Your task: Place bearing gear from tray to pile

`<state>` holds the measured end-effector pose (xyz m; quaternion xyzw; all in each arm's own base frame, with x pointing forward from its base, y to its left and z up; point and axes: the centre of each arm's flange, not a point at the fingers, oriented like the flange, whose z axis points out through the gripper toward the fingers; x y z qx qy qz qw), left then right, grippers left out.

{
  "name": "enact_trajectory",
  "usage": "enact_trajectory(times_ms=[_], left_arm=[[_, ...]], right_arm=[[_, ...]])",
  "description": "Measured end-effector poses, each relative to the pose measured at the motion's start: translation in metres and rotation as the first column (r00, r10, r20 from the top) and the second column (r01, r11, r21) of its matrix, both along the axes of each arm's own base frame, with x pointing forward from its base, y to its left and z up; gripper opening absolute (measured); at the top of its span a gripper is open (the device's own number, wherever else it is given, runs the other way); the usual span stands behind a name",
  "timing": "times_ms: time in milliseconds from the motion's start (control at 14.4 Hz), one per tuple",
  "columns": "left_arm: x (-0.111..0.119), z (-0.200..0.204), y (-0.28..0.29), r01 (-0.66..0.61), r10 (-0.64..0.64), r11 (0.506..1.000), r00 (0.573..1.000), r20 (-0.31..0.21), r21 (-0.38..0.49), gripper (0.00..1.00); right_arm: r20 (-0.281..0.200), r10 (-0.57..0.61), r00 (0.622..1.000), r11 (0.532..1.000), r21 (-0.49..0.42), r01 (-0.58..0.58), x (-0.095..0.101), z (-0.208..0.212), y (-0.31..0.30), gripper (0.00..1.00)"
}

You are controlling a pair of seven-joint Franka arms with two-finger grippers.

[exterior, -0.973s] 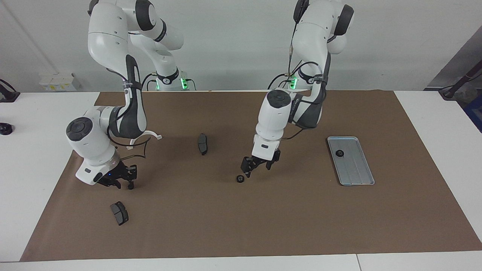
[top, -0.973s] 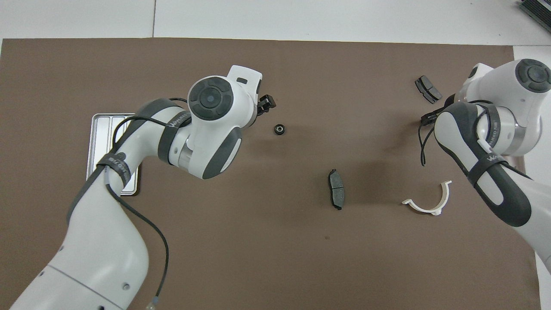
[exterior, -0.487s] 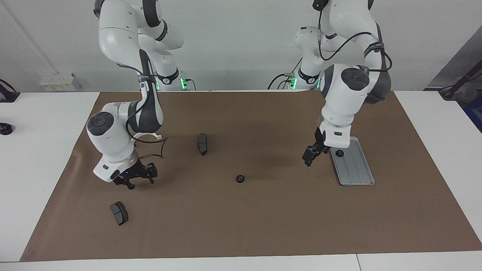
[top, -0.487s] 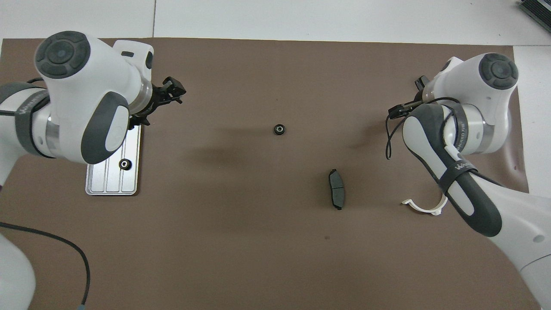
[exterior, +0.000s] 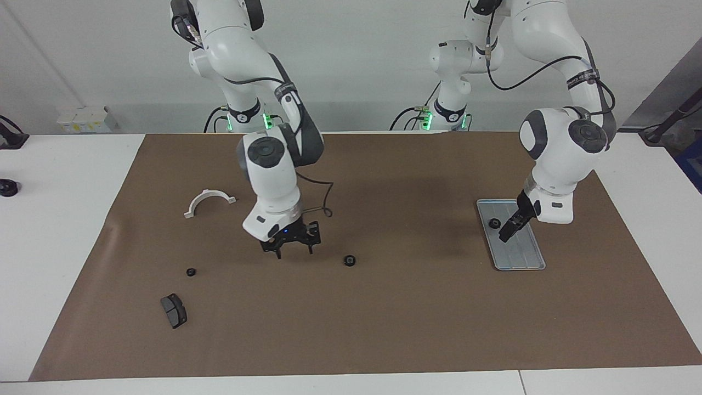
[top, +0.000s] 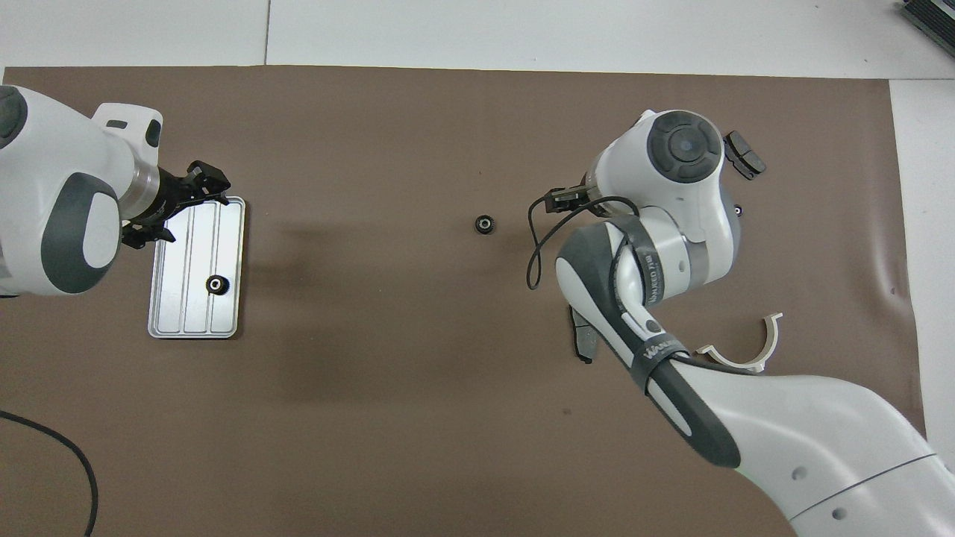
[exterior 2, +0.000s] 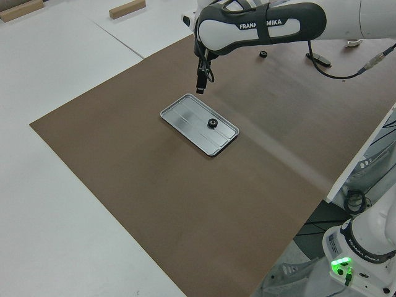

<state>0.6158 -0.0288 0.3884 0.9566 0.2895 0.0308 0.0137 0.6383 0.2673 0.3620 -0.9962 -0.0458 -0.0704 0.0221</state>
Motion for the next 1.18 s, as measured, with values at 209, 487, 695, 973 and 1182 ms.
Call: enact_trajectory(times_ms=[209,487,695,973,1182], left_arm=[[-0.038,-0.041,0.015,0.007,-0.007,1.000,1.000,-0.003,0.004,1.00],[-0.060,-0.052,0.023,0.000,0.000,1.000,1.000,-0.014,0.005,0.88],[-0.066,-0.063,0.022,-0.024,0.024,1.000,1.000,-0.006,0.003,0.72],[-0.073,-0.074,0.019,-0.036,0.036,0.999,0.999,-0.004,0.000,0.67],[-0.077,-0.079,0.018,-0.042,0.042,0.999,0.999,-0.005,0.000,0.58]], right_arm=[[0.052,-0.031,0.998,0.999,0.033,0.030,-0.018,-0.027,0.071,0.85],[0.110,-0.029,0.994,0.999,0.037,0.025,-0.013,-0.062,0.084,0.85],[0.131,-0.035,0.991,0.998,0.048,0.029,-0.009,-0.063,0.081,0.82],[0.117,-0.021,0.993,0.999,0.041,0.016,-0.015,-0.073,0.089,0.76],[0.112,-0.005,0.994,1.000,0.030,0.001,-0.020,-0.079,0.095,0.71]])
